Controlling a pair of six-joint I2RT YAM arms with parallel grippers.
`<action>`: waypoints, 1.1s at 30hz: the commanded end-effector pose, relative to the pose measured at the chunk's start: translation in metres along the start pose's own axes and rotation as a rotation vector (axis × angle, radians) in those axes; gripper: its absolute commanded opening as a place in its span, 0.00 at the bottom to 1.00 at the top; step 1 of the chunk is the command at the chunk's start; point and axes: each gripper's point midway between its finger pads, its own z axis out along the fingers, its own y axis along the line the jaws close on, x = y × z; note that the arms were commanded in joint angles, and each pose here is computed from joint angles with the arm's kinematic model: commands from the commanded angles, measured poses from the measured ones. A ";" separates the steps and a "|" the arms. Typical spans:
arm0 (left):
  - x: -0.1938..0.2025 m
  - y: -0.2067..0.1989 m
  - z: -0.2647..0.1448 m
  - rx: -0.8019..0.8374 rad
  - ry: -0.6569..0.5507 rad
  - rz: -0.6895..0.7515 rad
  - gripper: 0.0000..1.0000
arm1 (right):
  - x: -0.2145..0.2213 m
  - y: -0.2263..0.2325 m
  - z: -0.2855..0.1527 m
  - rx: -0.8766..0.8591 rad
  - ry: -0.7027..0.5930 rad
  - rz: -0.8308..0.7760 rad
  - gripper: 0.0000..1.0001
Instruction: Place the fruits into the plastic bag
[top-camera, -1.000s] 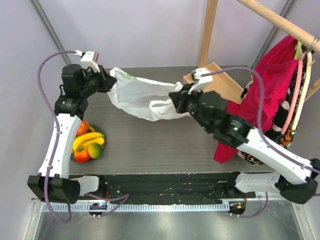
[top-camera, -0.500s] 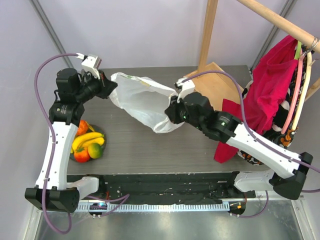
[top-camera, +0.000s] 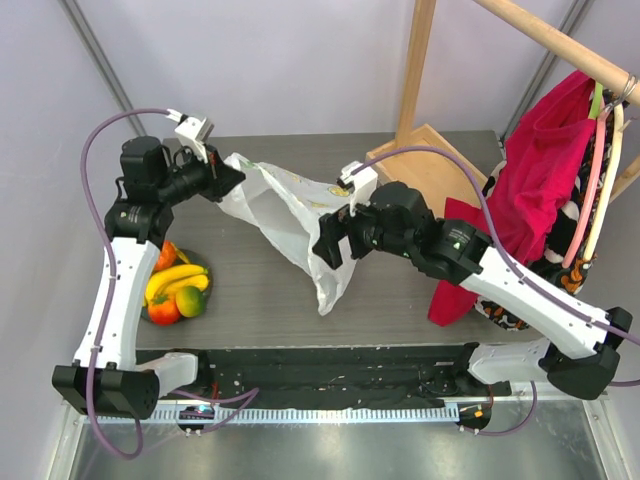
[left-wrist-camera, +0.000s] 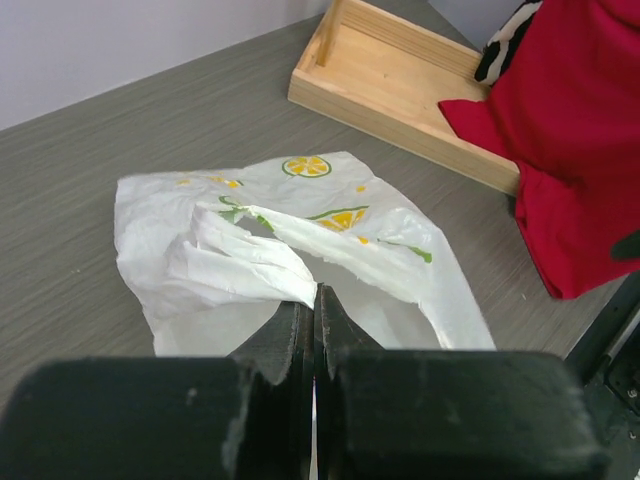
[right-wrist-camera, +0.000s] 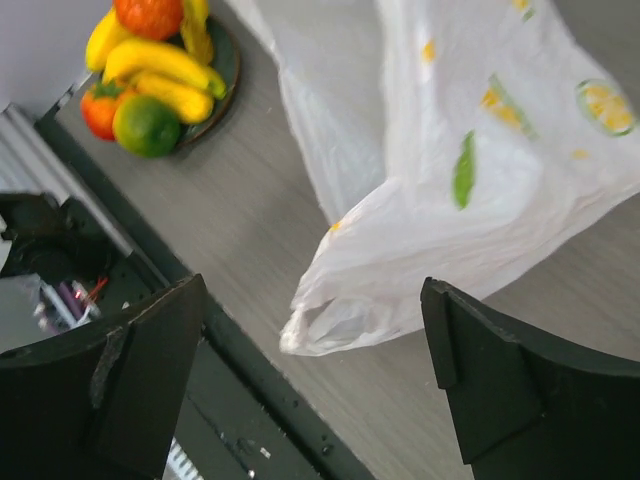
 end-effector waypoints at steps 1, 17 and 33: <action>0.000 -0.007 -0.002 0.042 -0.027 0.044 0.00 | -0.048 -0.030 0.004 0.192 -0.127 -0.046 0.98; 0.015 0.004 -0.004 -0.021 0.009 0.058 0.00 | -0.039 -0.028 0.150 0.163 -0.061 -0.165 0.98; 0.020 0.007 0.000 -0.017 0.021 0.048 0.00 | -0.028 -0.034 0.226 0.120 -0.027 -0.138 0.63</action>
